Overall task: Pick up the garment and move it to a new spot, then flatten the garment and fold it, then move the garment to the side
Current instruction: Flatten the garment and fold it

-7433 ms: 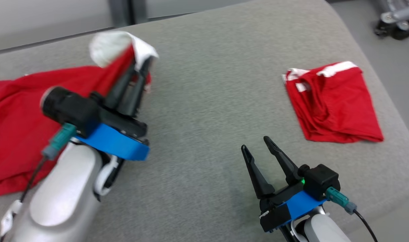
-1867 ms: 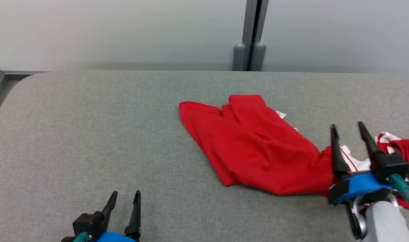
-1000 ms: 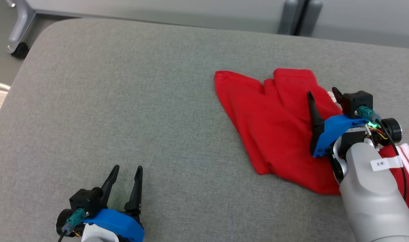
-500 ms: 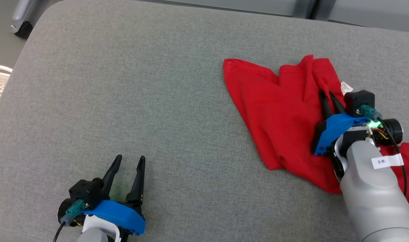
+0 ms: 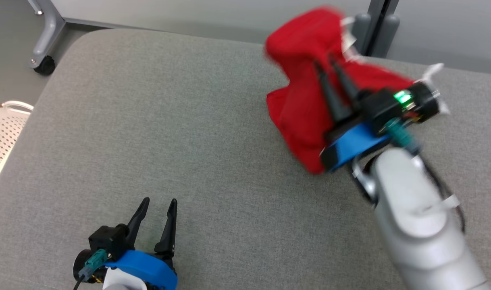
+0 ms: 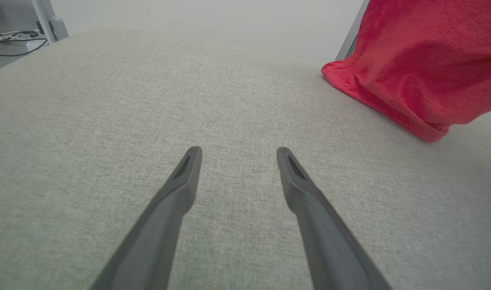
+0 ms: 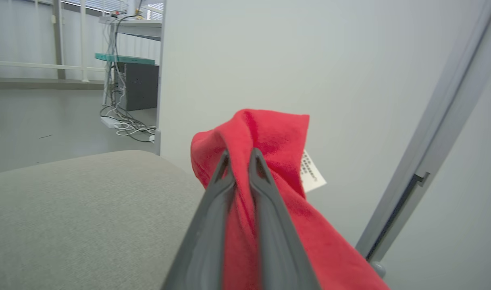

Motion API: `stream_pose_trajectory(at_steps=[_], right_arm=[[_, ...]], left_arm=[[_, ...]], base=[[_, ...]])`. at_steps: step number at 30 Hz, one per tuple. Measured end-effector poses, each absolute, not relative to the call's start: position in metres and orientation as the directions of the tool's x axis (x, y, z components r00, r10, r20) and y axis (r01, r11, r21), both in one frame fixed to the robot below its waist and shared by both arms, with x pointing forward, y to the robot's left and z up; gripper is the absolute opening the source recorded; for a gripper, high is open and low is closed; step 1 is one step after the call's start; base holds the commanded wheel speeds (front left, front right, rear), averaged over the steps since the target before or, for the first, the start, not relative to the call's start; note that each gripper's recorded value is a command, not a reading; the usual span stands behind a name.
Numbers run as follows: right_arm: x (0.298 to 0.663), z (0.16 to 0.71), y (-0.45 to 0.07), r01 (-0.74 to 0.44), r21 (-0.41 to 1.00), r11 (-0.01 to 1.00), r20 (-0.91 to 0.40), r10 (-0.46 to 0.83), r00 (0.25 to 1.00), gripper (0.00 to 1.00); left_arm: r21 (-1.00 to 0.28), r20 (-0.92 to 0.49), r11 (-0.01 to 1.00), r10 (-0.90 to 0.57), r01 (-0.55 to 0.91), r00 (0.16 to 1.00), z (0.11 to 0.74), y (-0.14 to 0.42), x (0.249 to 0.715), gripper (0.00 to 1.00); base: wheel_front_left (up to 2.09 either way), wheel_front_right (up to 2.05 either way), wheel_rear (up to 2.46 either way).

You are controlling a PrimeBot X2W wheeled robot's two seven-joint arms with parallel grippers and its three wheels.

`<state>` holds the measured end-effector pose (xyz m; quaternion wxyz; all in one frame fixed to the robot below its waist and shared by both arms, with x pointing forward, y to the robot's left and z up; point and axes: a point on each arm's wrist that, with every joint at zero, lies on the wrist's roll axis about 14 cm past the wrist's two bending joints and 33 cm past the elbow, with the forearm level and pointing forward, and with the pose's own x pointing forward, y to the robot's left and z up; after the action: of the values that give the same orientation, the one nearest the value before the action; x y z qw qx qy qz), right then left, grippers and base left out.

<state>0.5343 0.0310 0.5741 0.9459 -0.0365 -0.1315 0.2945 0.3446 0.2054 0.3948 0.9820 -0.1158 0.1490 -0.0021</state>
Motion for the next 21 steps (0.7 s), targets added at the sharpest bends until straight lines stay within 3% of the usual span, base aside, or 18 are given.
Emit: stream_pose_trajectory(at_steps=[1,2,3,4,9,12,18,21], right_arm=[[0.522,0.573,0.043,-0.58,-0.171,0.796,0.221,0.605,0.765,0.11],[0.509,0.568,0.054,-0.612,-0.187,0.769,0.208,0.64,0.74,0.36],[0.496,0.561,0.063,-0.642,-0.195,0.742,0.186,0.67,0.718,0.51],[0.483,0.548,0.07,-0.672,-0.182,0.718,0.154,0.695,0.702,1.0],[0.413,0.474,0.093,-0.792,-0.058,0.608,-0.044,0.791,0.61,1.0],[0.392,0.454,0.092,-0.806,-0.009,0.592,-0.097,0.802,0.59,1.0],[0.406,0.447,0.054,-0.714,0.049,0.699,-0.111,0.714,0.691,1.0],[0.415,0.445,0.025,-0.643,0.059,0.764,-0.113,0.645,0.756,1.0]], left_arm=[[-0.227,-0.291,0.973,-0.036,-0.033,0.956,0.395,0.206,0.341,1.0],[-0.227,-0.288,0.973,-0.033,-0.035,0.957,0.397,0.206,0.339,1.0],[-0.228,-0.286,0.973,-0.028,-0.039,0.958,0.397,0.207,0.336,1.0],[-0.228,-0.286,0.973,-0.024,-0.043,0.958,0.398,0.207,0.334,1.0],[-0.233,-0.289,0.971,-0.018,-0.052,0.957,0.396,0.206,0.326,1.0],[-0.232,-0.283,0.971,-0.019,-0.05,0.959,0.397,0.206,0.329,1.0],[-0.246,-0.244,0.969,-0.062,0.0,0.968,0.406,0.193,0.348,1.0],[-0.248,-0.162,0.967,-0.098,0.056,0.982,0.43,0.185,0.383,1.0]], base=[[0.0,0.0,0.0],[0.0,0.0,0.0],[0.0,0.0,0.0],[0.0,0.0,0.0],[0.0,0.0,0.0],[0.0,0.0,0.0],[0.0,0.0,0.0],[0.0,0.0,0.0]])
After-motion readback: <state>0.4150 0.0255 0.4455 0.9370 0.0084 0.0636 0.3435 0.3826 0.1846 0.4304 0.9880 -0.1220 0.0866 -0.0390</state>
